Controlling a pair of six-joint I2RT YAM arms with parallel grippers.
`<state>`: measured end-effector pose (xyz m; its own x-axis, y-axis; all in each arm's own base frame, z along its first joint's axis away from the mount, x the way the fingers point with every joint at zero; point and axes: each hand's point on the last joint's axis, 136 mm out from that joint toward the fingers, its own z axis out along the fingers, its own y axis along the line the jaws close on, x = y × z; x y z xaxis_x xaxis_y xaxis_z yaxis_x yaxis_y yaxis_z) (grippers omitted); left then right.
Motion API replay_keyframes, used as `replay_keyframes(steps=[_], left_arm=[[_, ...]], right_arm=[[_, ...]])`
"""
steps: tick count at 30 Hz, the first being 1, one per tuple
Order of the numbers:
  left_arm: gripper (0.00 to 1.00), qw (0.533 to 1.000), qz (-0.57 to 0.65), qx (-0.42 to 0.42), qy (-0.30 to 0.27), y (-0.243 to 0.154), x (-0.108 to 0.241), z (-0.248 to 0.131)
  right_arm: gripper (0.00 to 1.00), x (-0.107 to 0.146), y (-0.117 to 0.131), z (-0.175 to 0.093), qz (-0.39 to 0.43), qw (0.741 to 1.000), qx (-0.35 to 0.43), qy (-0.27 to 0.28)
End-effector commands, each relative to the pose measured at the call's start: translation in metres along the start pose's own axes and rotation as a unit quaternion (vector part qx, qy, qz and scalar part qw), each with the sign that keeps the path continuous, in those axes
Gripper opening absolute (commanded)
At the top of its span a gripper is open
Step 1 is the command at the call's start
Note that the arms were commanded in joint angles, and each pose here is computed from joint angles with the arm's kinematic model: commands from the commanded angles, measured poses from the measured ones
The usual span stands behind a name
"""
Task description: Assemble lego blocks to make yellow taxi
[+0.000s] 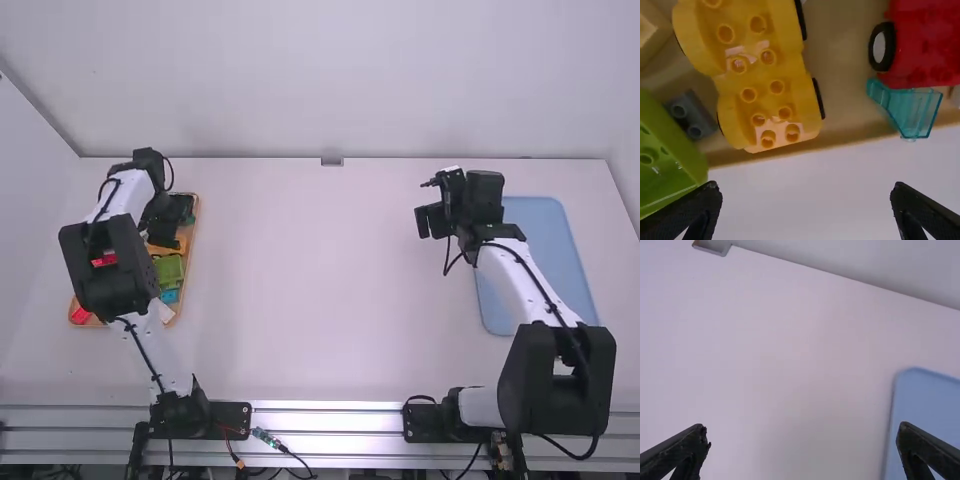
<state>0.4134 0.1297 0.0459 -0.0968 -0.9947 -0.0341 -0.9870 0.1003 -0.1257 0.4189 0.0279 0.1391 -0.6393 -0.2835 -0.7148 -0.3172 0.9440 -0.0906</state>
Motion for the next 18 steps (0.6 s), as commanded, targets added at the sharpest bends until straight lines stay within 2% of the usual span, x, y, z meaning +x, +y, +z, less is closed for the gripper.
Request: replay_keyframes(steps=[1, 6, 9, 18], left_arm=[[0.91, 1.000, -0.028, -0.007, -0.007, 0.004, -0.003, 0.007], [0.87, 0.999, -0.032, -0.003, -0.015, 0.003, -0.006, 0.009], [0.89, 0.998, -0.045, -0.017, -0.036, 0.010, -0.012, 0.010], [0.91, 0.997, -0.045, -0.028, -0.051, 0.015, -0.016, 0.012]], right_arm=[[0.99, -0.011, 0.001, -0.004, 0.001, 1.000, -0.010, -0.015], [0.99, -0.012, 0.004, -0.003, -0.004, 1.000, -0.013, -0.015], [0.99, -0.012, 0.004, -0.003, -0.004, 1.000, -0.013, -0.015], [0.99, -0.012, 0.004, -0.003, -0.004, 1.000, -0.013, -0.015]])
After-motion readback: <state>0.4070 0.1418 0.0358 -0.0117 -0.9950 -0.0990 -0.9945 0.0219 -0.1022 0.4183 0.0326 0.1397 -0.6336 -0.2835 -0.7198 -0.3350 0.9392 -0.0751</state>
